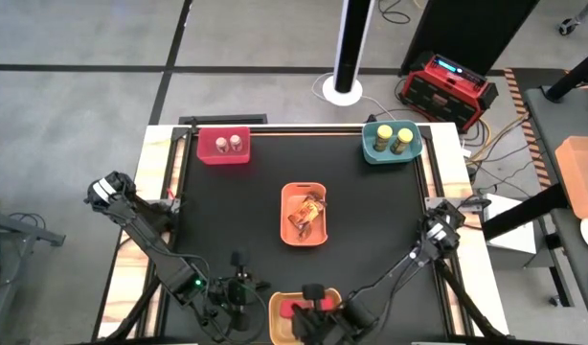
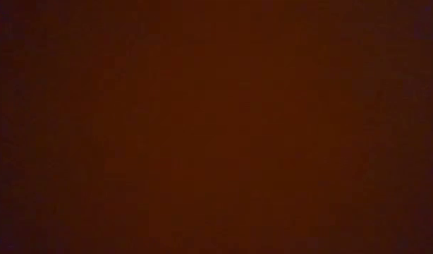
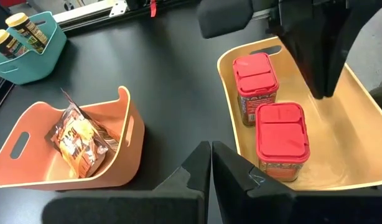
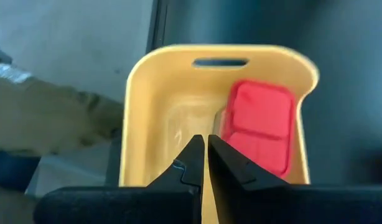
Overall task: Sort spices by type
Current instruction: Adjust the red seasoning can in the yellow bin
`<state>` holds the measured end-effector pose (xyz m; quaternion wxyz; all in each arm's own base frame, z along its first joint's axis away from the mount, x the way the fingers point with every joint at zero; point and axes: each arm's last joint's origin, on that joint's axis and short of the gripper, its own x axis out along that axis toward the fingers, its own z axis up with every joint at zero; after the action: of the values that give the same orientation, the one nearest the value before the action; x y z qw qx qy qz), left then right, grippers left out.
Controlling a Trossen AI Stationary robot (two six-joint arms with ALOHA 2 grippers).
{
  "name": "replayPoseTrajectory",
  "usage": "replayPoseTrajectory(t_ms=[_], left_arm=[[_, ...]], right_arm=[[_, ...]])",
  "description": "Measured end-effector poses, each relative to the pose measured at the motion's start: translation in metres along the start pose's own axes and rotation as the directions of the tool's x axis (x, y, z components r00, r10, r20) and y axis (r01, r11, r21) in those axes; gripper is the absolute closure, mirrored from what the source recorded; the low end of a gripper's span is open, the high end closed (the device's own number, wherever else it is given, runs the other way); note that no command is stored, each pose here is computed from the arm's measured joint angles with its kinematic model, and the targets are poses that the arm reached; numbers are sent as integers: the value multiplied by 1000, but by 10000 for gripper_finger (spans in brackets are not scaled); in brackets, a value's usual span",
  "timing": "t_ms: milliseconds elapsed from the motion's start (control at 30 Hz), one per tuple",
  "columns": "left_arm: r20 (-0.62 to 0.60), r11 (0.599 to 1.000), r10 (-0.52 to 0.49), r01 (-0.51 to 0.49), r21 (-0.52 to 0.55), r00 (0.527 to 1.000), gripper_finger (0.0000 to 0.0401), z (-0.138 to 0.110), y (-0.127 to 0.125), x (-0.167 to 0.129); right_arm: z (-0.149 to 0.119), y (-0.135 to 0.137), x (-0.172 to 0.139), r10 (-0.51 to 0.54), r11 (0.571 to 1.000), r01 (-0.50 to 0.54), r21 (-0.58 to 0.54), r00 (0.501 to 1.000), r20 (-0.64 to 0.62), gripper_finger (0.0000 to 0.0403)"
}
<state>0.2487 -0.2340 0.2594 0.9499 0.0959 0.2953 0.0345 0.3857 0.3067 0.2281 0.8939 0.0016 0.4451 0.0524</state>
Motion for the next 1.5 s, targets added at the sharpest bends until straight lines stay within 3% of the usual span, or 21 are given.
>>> replayPoseTrajectory(t_ms=[267,667,1267,1500], left_arm=[[-8,1000,5,-5,9,1000,401,-1,1,0],[1,999,30,-30,16,1000,401,-1,1,0],[1,999,30,-30,22,1000,401,-1,1,0],[4,1000,28,-28,11,1000,401,-1,1,0]], right_arm=[[0,-2,9,18,1000,-18,-3,999,40,390],[-20,-7,24,-15,1000,16,25,999,-31,390],[-21,-9,25,-29,999,29,22,999,-34,390],[-16,7,-4,4,994,-6,-113,1000,-14,390]])
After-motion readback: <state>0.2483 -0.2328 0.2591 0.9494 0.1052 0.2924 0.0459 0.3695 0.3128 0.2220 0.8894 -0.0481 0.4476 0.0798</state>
